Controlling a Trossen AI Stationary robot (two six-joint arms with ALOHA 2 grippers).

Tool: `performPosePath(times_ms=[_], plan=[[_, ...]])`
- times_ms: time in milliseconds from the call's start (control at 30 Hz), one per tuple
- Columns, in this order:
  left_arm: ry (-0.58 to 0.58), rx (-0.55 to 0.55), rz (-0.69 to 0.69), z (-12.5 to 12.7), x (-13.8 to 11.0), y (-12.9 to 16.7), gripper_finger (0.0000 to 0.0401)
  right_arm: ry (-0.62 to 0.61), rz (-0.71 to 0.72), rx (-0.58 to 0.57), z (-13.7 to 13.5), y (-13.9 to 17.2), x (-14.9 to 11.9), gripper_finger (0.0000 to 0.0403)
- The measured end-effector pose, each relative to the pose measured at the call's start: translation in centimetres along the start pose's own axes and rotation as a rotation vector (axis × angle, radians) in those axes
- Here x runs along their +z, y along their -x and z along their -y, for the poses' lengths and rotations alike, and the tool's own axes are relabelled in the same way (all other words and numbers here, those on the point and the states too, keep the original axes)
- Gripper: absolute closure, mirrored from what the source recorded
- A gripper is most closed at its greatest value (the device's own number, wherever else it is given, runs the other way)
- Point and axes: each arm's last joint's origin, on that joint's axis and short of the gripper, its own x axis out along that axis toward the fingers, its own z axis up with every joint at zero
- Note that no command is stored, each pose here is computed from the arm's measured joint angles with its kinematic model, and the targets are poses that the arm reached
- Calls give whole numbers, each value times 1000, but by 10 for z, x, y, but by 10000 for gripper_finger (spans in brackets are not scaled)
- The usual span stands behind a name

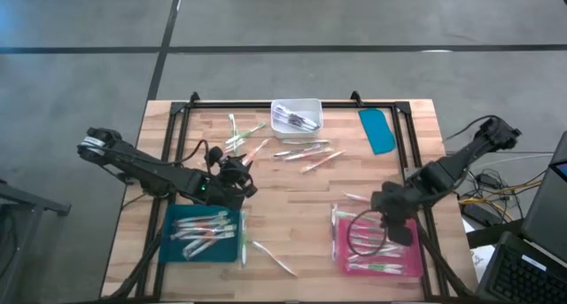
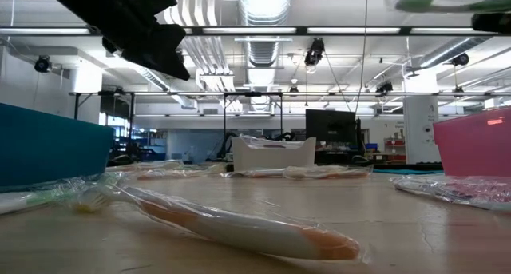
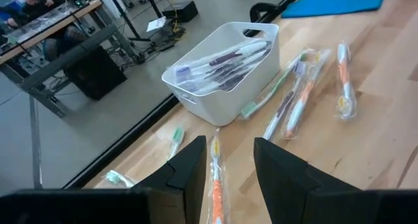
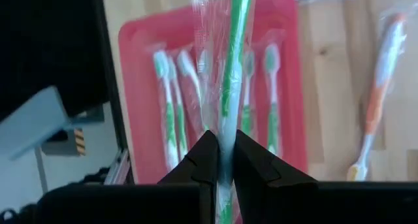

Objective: Pick & Place Toothbrushes
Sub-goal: Put the green toothbrush into the pink bin

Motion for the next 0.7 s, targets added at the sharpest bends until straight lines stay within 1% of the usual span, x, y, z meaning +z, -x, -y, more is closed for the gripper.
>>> performPosePath(times_ms=[133,233,333,500,700], plan=[[6,-32,-19,1,-1,0,268,22,-27,6,-9,-2,-11,381],[6,-34,-20,1,-1,0,268,26,-46,5,-13,-4,-19,382],[7,-34,-20,1,-1,0,268,20,-41,-27,-14,-9,-26,382],[15,-35,-21,1,-1,0,268,31,-40,-91,-10,-21,-37,382],[23,-35,-21,1,-1,0,268,30,-79,-129,0,-40,-48,381]])
